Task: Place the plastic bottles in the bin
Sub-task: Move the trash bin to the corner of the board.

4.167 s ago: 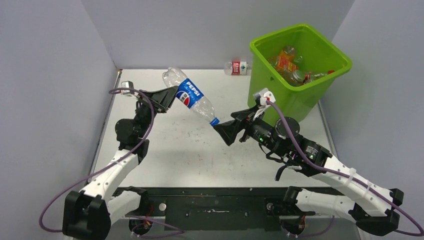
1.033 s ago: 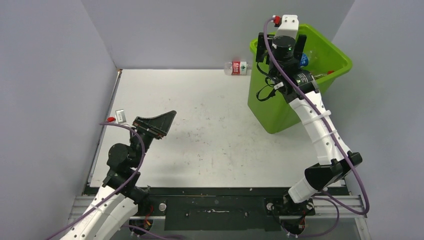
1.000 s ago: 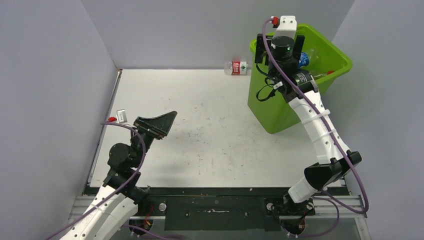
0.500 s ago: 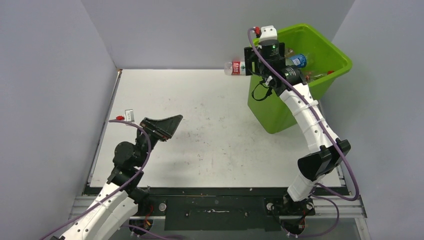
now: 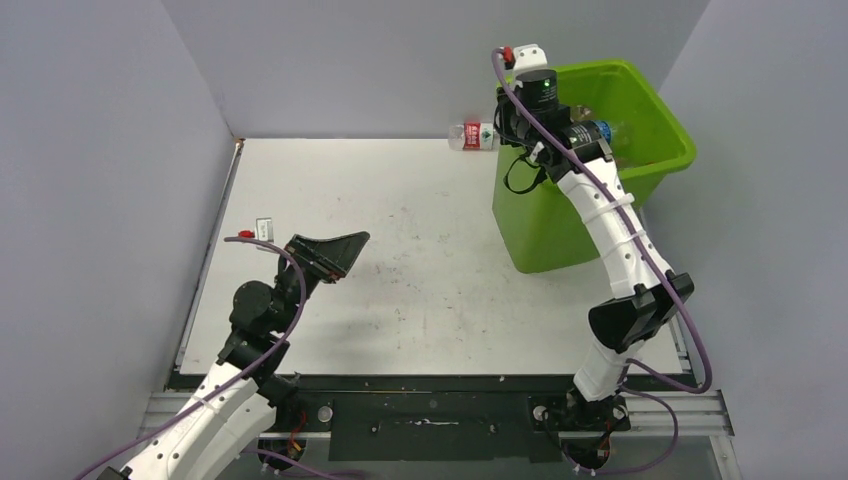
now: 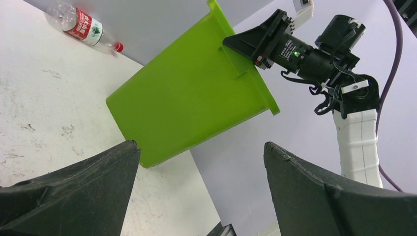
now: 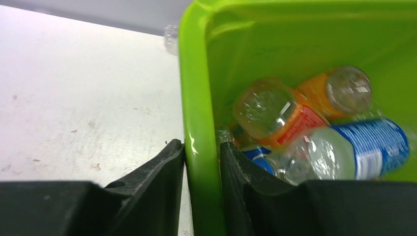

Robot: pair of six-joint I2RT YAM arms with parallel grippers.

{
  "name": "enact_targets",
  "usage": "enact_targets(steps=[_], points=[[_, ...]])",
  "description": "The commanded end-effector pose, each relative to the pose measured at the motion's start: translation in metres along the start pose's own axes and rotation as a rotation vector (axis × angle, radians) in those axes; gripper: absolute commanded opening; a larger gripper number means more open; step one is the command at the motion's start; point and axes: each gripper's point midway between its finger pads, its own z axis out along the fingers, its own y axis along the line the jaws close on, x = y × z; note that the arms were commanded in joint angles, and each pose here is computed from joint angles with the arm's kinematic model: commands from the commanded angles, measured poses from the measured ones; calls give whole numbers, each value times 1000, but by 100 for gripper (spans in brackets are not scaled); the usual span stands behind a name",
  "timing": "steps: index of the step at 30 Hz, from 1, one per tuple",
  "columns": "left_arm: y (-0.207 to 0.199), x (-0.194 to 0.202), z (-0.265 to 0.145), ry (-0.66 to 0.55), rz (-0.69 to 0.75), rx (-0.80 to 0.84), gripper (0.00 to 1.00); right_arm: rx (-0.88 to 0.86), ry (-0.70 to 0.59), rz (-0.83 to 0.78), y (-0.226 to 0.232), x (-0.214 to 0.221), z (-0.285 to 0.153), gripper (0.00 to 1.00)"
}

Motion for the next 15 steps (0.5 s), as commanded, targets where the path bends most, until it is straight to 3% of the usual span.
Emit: enact_targets(steps=[1,3,15], points=[[-14,-5,-2,-21,1,57,96,-107,-105,18,43,-40,-19,20],[-13,-6,-3,-25,2,53,96,-131,-148,13,63,-56,-29,6],[-4,-10,-23,-45,49,-4,96,-381,-308,100,185,-101,-58,5]])
